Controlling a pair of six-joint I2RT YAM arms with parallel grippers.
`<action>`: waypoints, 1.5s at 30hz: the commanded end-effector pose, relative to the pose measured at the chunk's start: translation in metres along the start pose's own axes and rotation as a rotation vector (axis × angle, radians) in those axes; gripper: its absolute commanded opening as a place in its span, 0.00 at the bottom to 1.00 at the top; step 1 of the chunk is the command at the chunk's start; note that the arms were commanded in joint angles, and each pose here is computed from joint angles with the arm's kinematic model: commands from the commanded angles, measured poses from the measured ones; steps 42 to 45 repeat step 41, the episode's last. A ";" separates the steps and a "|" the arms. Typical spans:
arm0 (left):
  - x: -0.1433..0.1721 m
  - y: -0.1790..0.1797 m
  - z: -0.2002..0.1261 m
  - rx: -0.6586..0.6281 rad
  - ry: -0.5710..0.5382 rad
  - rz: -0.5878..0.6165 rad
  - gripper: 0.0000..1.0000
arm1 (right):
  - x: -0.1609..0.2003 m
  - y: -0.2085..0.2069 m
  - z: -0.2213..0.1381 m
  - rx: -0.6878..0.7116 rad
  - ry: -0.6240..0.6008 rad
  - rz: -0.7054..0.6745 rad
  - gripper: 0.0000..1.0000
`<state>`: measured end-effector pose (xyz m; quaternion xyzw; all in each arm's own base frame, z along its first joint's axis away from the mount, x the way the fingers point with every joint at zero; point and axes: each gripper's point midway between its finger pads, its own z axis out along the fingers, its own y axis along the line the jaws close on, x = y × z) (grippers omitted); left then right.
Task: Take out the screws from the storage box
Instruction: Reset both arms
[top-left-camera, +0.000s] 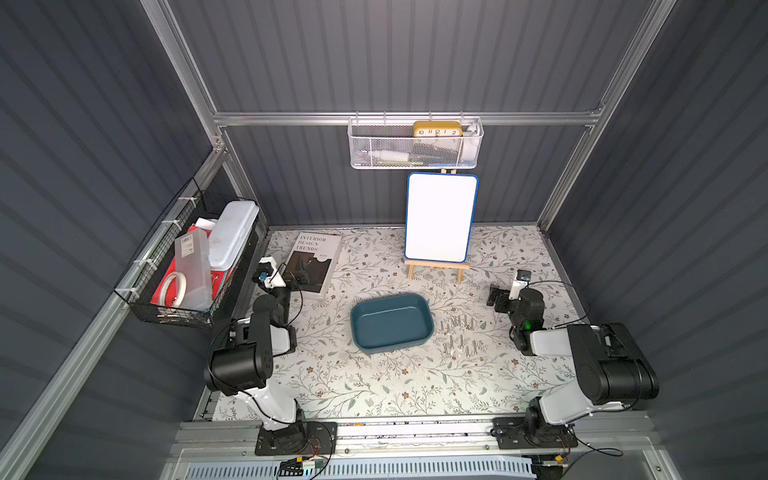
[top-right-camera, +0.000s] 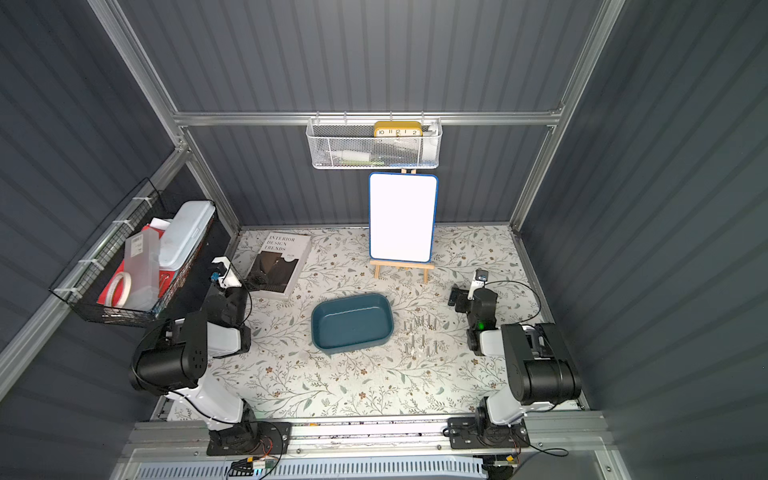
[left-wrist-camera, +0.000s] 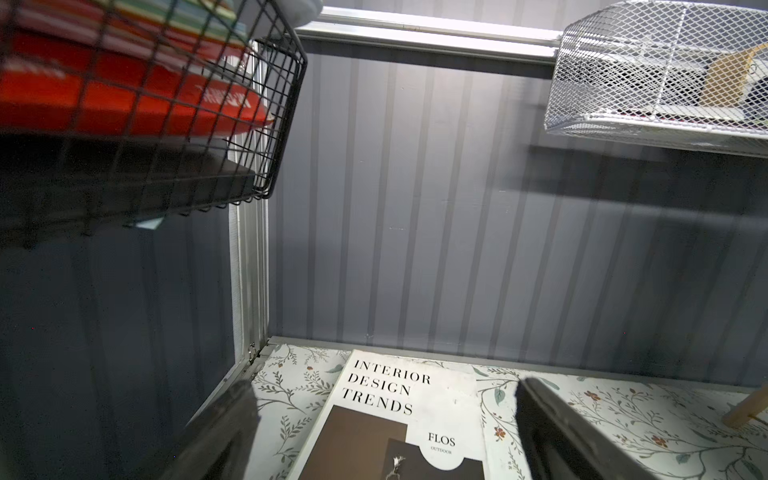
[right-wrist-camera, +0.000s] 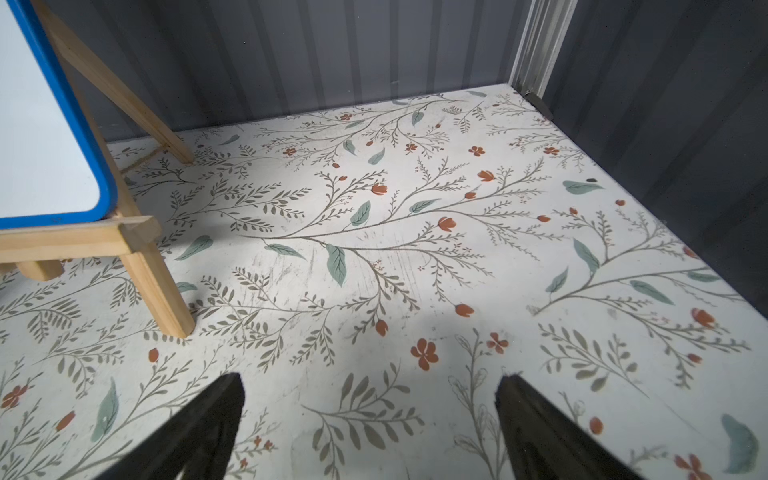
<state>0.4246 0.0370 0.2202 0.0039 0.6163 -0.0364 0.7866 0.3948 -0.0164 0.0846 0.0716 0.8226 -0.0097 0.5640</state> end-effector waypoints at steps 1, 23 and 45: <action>-0.013 -0.002 0.004 0.002 -0.042 0.022 0.99 | -0.010 0.000 0.000 0.004 -0.032 0.004 0.99; -0.013 -0.002 0.004 0.001 -0.042 0.022 0.99 | -0.010 -0.005 -0.001 0.029 -0.017 0.009 0.99; -0.012 -0.002 0.004 0.002 -0.040 0.021 0.99 | -0.010 0.005 -0.002 -0.032 -0.045 -0.016 0.99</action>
